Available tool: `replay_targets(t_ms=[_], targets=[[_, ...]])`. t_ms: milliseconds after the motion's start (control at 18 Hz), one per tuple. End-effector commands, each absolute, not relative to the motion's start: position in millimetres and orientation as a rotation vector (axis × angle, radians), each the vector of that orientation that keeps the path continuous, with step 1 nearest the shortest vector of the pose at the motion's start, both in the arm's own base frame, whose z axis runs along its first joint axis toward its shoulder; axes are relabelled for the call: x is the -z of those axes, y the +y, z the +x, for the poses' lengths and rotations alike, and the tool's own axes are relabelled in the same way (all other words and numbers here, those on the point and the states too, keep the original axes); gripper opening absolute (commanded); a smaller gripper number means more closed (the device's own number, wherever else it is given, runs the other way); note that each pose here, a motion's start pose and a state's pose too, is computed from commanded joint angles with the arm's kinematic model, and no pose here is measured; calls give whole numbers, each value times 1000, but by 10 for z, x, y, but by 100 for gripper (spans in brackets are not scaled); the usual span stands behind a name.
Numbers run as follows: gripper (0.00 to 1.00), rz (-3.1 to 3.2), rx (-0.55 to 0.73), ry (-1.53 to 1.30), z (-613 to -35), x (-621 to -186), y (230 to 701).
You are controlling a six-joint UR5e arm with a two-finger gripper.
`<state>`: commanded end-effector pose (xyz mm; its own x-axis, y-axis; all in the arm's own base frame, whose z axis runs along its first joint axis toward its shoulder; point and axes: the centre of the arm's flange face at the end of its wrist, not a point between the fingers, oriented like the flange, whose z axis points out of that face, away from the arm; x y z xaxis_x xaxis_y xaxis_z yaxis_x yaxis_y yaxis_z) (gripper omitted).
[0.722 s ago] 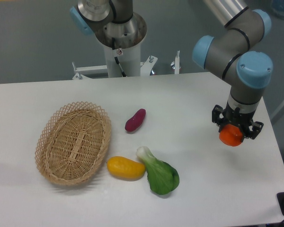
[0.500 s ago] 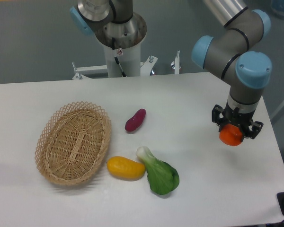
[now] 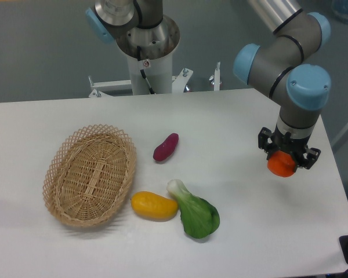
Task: Place the orange in the basket
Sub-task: 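Carry the held orange across the table toward the wicker basket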
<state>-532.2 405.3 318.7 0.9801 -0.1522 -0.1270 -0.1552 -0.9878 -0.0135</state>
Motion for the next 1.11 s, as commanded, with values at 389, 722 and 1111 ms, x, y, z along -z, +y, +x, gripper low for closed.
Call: replay_targets(t_ms=[389,722,1111], targets=[[22,-3106,-129,264,-4449,-3075,4560],[22,-3096,-118,270,-3830,-3051,4989],[23,-2995,-24,256,-3051,-3194,5479]])
